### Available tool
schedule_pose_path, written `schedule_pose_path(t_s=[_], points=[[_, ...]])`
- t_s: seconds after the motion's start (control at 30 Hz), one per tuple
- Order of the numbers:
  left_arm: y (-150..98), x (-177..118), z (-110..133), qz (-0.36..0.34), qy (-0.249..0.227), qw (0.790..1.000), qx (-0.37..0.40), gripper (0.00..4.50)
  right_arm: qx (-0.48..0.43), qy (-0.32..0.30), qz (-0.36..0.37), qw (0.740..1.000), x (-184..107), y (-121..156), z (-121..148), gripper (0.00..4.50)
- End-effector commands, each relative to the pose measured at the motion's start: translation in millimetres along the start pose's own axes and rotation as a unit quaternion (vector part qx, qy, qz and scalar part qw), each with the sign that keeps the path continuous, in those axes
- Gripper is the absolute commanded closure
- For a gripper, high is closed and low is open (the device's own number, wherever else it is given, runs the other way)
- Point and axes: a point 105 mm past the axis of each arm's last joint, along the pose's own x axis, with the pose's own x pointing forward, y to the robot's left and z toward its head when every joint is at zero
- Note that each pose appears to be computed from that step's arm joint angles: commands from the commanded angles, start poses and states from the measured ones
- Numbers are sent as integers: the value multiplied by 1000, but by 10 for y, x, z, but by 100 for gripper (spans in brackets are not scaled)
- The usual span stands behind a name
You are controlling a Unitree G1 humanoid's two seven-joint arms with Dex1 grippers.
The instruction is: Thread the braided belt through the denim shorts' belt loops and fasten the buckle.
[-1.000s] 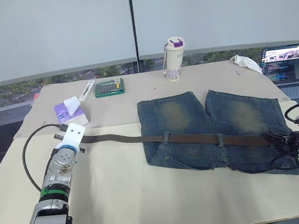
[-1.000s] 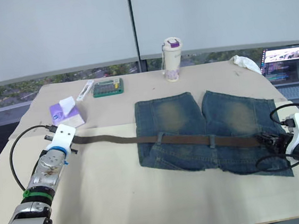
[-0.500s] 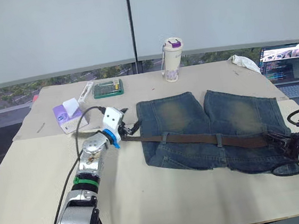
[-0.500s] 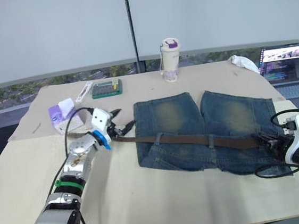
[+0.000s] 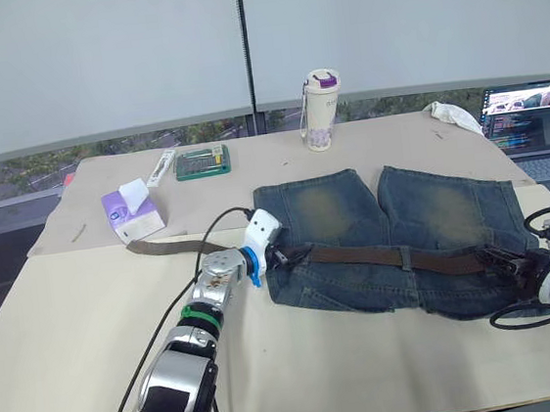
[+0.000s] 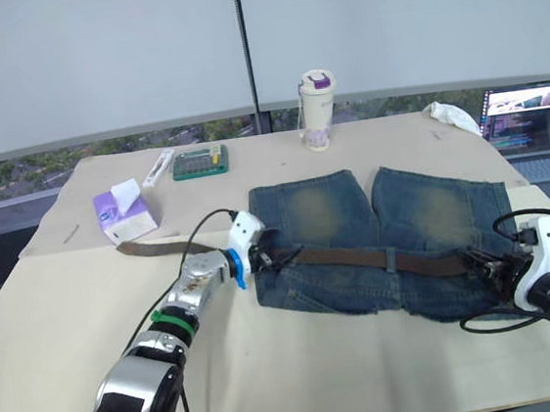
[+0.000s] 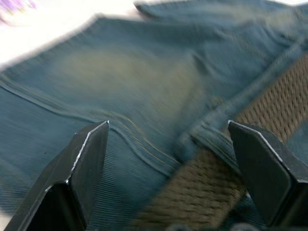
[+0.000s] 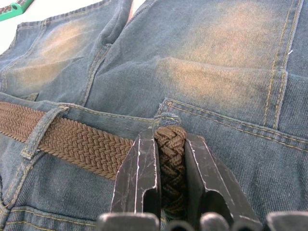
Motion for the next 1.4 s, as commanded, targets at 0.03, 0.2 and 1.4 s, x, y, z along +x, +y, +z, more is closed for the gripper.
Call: schedule_pose_path(t_s=[0.03, 0.2, 1.4], points=[[-59, 47, -82, -24, 40, 998, 34, 120, -12, -34, 10, 999, -23, 51, 139, 426], [-110, 71, -157, -39, 58, 997, 15, 257, -12, -34, 9, 999, -25, 46, 112, 426], [305, -857, 536, -136, -159, 978, -3, 450, -676, -282, 224, 643, -238, 1158, -50, 426]])
